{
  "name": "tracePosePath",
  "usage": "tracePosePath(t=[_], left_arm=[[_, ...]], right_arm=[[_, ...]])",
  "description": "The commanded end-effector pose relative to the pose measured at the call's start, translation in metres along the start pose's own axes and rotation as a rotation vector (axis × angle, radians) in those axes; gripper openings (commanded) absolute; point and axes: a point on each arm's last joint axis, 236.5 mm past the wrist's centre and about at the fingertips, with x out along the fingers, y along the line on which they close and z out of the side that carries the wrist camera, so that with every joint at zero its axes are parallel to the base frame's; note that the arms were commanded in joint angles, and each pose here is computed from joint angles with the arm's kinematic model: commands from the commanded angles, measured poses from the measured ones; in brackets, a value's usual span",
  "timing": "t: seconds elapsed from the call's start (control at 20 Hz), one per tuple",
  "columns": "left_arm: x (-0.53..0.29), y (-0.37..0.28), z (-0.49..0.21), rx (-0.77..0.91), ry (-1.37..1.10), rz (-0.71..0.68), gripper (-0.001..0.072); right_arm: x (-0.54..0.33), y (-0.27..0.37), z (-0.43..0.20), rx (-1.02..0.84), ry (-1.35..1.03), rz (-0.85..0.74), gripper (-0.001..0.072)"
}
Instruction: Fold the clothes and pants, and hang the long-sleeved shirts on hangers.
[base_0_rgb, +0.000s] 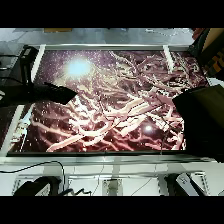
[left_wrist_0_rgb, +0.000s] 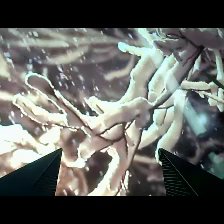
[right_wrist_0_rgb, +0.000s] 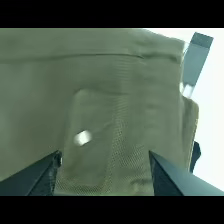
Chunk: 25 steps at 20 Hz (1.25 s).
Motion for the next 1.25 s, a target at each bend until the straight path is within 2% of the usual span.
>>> tracePosePath(t=[0.0,0.05,0.15,0.2,0.25,0.5,0.65,0.75,0.85,1.2], left_arm=[[-0.001,-0.001,0.001,0.002,-0.002,0.0,0.0697],[-0.001,-0.001,0.001,0.002,-0.003,0.0,0.0697],[-0.001,-0.001,0.001,0.002,-0.002,0.0,0.0698],[-0.001,-0.001,0.001,0.002,-0.003,0.0,0.0697],[-0.001,-0.001,0.001,0.002,-0.003,0.0,0.0697],[-0.001,-0.001,0.001,0.002,-0.003,0.0,0.0697],[-0.001,-0.001,0.001,0.002,-0.003,0.0,0.0697],[-0.001,-0.001,0.001,0.002,-0.003,0.0,0.0697],[-0.001,-0.001,0.001,0.002,-0.002,0.0,0.0697],[-0.001,-0.001,0.001,0.002,-0.003,0.0,0.0697]], right_arm=[[0.006,0.001,-0.002,0.011,0.025,0.007,0.0606],[0.008,0.009,-0.003,0.01,0.033,0.04,0.0515],[0.008,0.034,-0.003,-0.05,0.027,0.117,0.0177],[0.007,0.051,-0.004,-0.118,0.015,0.154,0.0071],[0.005,0.068,-0.008,-0.195,0.005,0.187,0.0032],[-0.02,0.188,-0.063,-0.564,-0.029,0.421,0.0032],[-0.057,0.258,-0.116,-0.912,-0.123,0.602,0.0032],[-0.075,0.287,-0.144,-1.146,-0.223,0.664,0.0032],[-0.082,0.305,-0.159,-1.209,-0.264,0.694,0.0032],[-0.065,0.317,-0.172,-1.23,-0.216,0.692,0.0033]])
